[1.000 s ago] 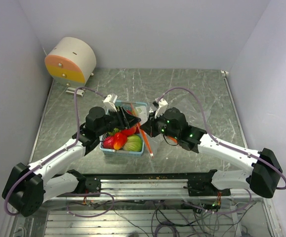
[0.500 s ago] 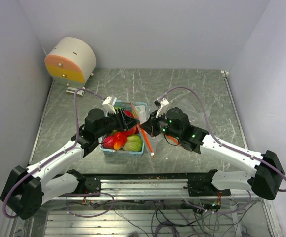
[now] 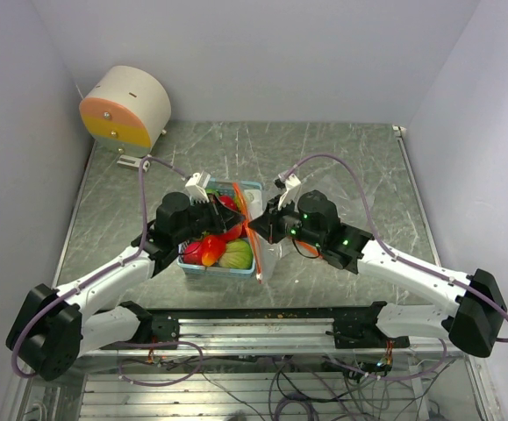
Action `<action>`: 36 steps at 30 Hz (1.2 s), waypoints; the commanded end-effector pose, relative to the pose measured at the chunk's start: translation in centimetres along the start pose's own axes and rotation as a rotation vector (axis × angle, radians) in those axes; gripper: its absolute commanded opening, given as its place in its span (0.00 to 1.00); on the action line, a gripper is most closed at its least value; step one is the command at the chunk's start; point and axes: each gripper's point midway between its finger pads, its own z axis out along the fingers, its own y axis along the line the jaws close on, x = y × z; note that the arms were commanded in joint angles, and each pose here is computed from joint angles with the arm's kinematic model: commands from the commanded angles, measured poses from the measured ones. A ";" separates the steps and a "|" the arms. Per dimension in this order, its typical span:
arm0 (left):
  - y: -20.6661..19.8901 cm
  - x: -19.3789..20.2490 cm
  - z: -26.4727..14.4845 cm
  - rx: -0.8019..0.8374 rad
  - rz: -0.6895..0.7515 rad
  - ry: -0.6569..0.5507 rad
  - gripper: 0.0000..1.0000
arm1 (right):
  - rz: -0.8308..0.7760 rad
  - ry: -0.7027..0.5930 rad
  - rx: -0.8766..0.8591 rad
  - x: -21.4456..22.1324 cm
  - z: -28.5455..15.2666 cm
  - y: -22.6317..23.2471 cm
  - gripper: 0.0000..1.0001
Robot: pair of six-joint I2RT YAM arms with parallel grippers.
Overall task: Place the food in the zip-top bag and seal the zipper
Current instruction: Open the zipper of the food storage bag at the center of the board.
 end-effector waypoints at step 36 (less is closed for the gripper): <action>-1.3 -2.5 2.5 0.047 -0.021 -0.075 0.37 | -0.035 -0.028 -0.011 -1.0 -0.5 0.4 0.00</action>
